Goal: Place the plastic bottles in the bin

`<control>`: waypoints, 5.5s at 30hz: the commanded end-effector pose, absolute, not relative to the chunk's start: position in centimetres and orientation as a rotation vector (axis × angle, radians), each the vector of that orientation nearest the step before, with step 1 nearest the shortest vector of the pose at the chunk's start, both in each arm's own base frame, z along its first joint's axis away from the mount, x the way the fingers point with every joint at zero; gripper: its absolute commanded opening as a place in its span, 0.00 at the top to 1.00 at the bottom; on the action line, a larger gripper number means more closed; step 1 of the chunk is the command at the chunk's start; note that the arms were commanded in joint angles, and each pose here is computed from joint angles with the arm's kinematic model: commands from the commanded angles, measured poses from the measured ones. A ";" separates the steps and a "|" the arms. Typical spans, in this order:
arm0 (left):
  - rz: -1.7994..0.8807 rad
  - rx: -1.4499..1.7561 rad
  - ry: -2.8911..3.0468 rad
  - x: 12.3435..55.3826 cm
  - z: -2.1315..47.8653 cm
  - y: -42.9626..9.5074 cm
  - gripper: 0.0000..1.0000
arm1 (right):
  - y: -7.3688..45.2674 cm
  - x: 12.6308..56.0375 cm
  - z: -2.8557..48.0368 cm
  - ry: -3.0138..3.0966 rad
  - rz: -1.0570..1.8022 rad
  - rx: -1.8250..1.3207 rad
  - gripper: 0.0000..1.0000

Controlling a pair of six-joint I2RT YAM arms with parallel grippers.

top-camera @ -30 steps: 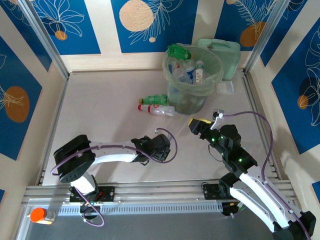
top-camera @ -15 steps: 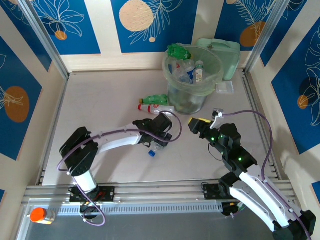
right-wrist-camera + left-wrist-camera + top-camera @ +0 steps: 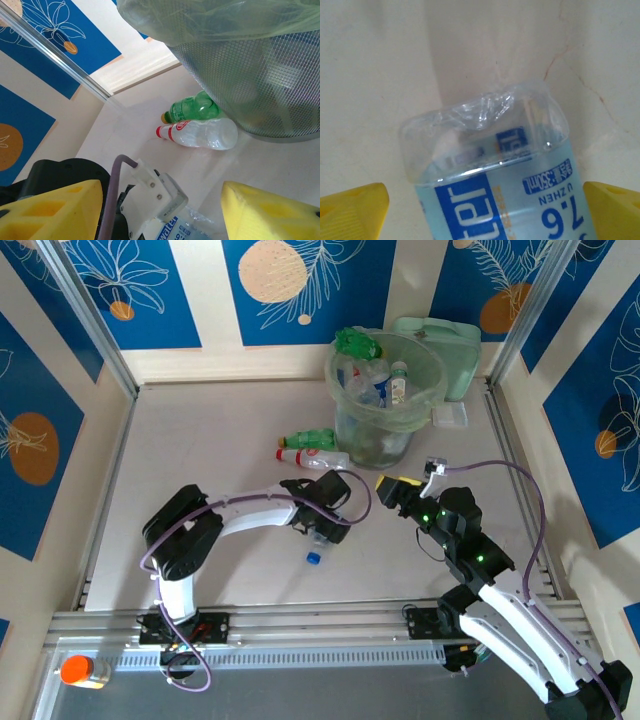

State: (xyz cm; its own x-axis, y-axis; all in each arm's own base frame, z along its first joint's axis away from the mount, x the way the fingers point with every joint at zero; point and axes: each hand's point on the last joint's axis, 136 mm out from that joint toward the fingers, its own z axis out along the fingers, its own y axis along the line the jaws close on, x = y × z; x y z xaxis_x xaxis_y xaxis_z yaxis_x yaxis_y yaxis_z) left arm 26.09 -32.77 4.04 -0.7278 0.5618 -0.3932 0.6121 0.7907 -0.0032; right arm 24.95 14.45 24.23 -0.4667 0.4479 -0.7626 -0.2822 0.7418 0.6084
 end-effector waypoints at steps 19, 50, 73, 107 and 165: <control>-0.166 0.890 2.633 24.5 4.0 -31.4 0.50 | 14.7 25.0 25.8 1.849 0.881 0.120 0.35; -0.195 0.867 2.572 23.1 5.0 -30.2 0.51 | 15.0 25.1 25.8 1.860 0.881 0.103 0.35; -1.684 0.784 1.459 19.6 27.7 -33.6 0.56 | 20.2 20.9 30.7 1.613 1.355 -0.330 0.15; -1.758 0.755 1.326 18.5 29.5 -32.1 0.35 | 27.7 18.4 33.4 1.519 1.525 -0.528 0.62; -0.756 0.064 2.062 28.6 17.8 -22.6 0.13 | 9.5 51.7 36.5 2.162 0.634 0.215 0.60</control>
